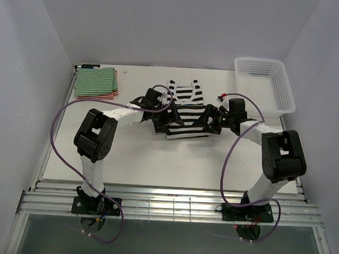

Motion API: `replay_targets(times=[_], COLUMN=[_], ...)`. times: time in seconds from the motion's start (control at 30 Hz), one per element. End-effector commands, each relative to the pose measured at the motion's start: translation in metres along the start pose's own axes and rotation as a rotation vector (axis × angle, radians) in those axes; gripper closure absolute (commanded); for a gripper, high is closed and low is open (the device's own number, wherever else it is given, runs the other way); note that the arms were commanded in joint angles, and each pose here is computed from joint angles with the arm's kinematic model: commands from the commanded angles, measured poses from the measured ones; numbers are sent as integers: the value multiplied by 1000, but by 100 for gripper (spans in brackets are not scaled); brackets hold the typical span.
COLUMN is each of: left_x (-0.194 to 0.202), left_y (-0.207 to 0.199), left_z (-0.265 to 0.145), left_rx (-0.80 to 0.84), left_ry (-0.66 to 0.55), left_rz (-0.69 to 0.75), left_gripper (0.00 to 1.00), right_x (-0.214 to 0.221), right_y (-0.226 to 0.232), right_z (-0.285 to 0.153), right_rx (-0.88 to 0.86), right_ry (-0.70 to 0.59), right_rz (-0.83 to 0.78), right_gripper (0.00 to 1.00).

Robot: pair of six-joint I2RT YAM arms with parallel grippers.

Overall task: Fold and stack the tank tops
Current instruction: Fold the tank top

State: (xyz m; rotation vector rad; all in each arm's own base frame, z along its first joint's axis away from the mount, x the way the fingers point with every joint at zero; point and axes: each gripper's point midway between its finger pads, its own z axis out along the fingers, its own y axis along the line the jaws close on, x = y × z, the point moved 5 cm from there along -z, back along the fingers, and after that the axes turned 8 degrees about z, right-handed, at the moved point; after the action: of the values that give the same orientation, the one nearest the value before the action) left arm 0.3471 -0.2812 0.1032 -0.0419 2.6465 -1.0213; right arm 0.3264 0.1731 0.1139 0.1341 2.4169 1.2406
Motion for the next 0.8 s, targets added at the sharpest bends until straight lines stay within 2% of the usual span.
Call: replay_targets(times=[0.0,0.43,0.6,0.77], left_x=[-3,31,29,26], left_y=[-12,21,12,3], left_z=[-11,-4,-15,-32], left_rx=[69,-10,11,-20], left_ry=[-28,56,50,-8], left_rz=[8,-22,29,80], left_gripper=[2,2,2,2], right_x=[0,46,40,22], right_y=[-5,-54,-43,-12], right_z=[8,6,-1,-21], right_rx=[-32,139,117,79], right_ry=[-13,49,54,-6], right_rz=[5,97,21,-91], right_gripper=[10,10,10,10])
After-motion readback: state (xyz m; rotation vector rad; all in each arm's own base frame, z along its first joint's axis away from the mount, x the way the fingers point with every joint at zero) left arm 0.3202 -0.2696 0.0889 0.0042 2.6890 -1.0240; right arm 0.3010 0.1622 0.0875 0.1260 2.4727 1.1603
